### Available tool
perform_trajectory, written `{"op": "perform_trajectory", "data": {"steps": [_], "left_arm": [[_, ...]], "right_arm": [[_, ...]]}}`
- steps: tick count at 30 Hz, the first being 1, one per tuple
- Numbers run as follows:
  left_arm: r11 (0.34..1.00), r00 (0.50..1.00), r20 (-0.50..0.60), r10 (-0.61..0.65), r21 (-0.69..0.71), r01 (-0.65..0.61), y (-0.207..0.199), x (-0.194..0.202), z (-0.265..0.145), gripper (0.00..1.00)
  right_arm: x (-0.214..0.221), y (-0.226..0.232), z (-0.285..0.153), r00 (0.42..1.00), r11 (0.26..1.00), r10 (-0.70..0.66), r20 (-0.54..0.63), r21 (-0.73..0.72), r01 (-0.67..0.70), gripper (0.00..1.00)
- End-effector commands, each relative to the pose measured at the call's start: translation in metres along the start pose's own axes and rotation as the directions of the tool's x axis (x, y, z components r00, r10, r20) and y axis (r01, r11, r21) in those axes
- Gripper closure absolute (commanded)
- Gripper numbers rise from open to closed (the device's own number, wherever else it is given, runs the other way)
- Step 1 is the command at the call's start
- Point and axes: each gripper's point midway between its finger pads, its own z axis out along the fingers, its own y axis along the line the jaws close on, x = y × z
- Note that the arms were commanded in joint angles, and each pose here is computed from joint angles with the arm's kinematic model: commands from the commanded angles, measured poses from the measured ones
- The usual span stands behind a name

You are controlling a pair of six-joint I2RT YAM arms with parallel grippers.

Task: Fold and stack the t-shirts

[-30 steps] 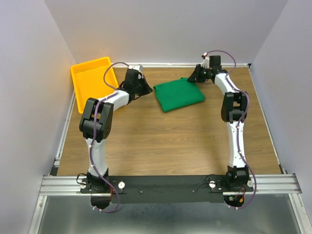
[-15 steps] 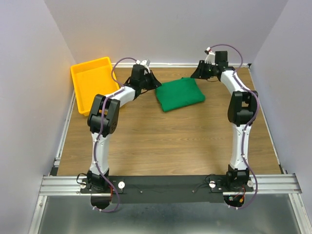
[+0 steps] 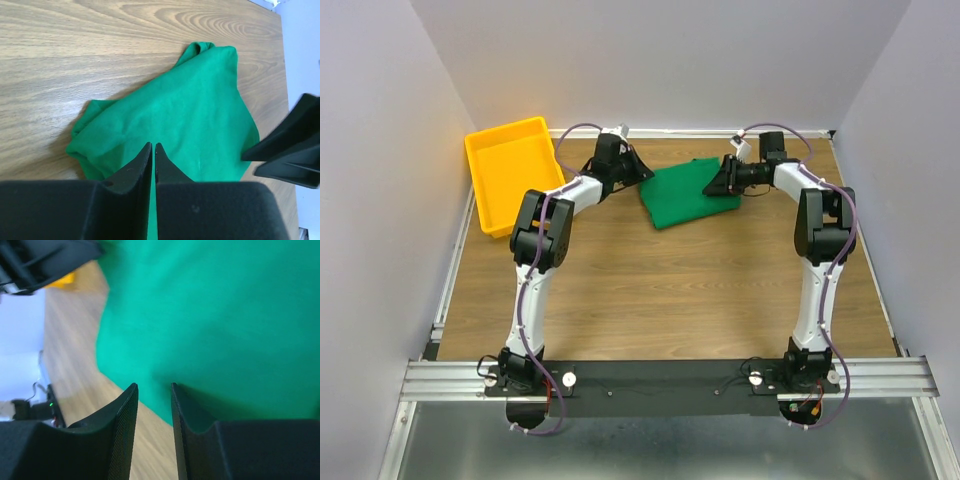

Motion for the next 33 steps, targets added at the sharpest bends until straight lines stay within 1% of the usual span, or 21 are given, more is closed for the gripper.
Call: {"op": "perform_trajectory", "data": {"steps": [1,5,9,15,18,22,24,25,26,27,28,29,30,31,32,33], "left_arm": [[0.999,0.999,-0.017,-0.038,-0.008,0.037,0.007,0.002,0.003,0.88],[0.998,0.998,-0.032,-0.056,-0.037,0.054,0.023,0.006,0.0,0.89],[0.994,0.996,-0.047,-0.079,-0.076,0.075,0.039,0.011,-0.004,0.9],[0.988,0.994,-0.05,-0.099,-0.123,0.092,0.058,0.006,-0.007,0.9],[0.987,0.993,-0.067,-0.092,-0.138,0.082,0.063,0.004,-0.007,0.9],[0.989,0.995,-0.062,-0.076,-0.134,0.067,0.066,-0.002,-0.008,0.9],[0.992,0.998,-0.047,-0.043,-0.124,0.037,0.063,-0.013,-0.011,0.9],[0.992,0.999,-0.032,-0.016,-0.122,0.012,0.059,-0.02,-0.012,0.9],[0.992,1.0,-0.014,0.015,-0.123,-0.016,0.055,-0.028,-0.015,0.9],[0.987,0.995,0.033,0.09,-0.133,-0.085,0.045,-0.048,-0.025,0.9],[0.983,0.99,0.064,0.129,-0.14,-0.119,0.036,-0.061,-0.033,0.9],[0.977,0.972,0.141,0.186,-0.13,-0.168,0.007,-0.092,-0.058,0.9],[0.96,0.944,0.202,0.262,-0.151,-0.234,-0.003,-0.106,-0.071,0.89],[0.958,0.924,0.262,0.28,-0.144,-0.25,-0.021,-0.12,-0.088,0.87],[0.941,0.887,0.318,0.335,-0.149,-0.302,-0.036,-0.135,-0.108,0.86],[0.925,0.814,0.442,0.376,-0.122,-0.361,-0.081,-0.166,-0.15,0.79]], "right_arm": [[0.009,-0.038,-0.002,0.996,0.987,0.084,0.011,0.139,-0.085,0.61],[0.015,-0.058,-0.007,0.995,0.969,0.096,0.014,0.226,-0.096,0.62],[0.019,-0.064,-0.009,0.995,0.964,0.098,0.004,0.247,-0.096,0.62],[0.024,-0.068,-0.014,0.995,0.959,0.102,-0.004,0.268,-0.097,0.62],[0.025,-0.067,-0.017,0.996,0.957,0.093,-0.005,0.275,-0.088,0.62],[0.019,-0.062,-0.023,0.997,0.957,0.073,0.002,0.28,-0.071,0.61],[0.009,-0.06,-0.036,0.999,0.96,0.039,0.021,0.275,-0.044,0.6],[0.006,-0.056,-0.041,0.999,0.962,0.028,0.019,0.273,-0.032,0.59],[0.001,-0.052,-0.046,1.0,0.964,-0.014,0.017,0.266,0.009,0.59],[-0.014,-0.036,-0.06,0.997,0.968,-0.059,0.041,0.247,0.047,0.57],[-0.021,-0.029,-0.068,0.994,0.966,-0.091,0.056,0.246,0.075,0.54],[-0.028,-0.024,-0.076,0.988,0.96,-0.139,0.064,0.253,0.119,0.51],[-0.042,-0.013,-0.094,0.976,0.942,-0.2,0.092,0.291,0.166,0.43],[-0.042,-0.018,-0.097,0.973,0.933,-0.214,0.086,0.314,0.177,0.37],[-0.05,-0.008,-0.109,0.961,0.914,-0.258,0.097,0.347,0.21,0.31],[-0.049,-0.018,-0.116,0.957,0.884,-0.278,0.082,0.412,0.221,0.17]]}}
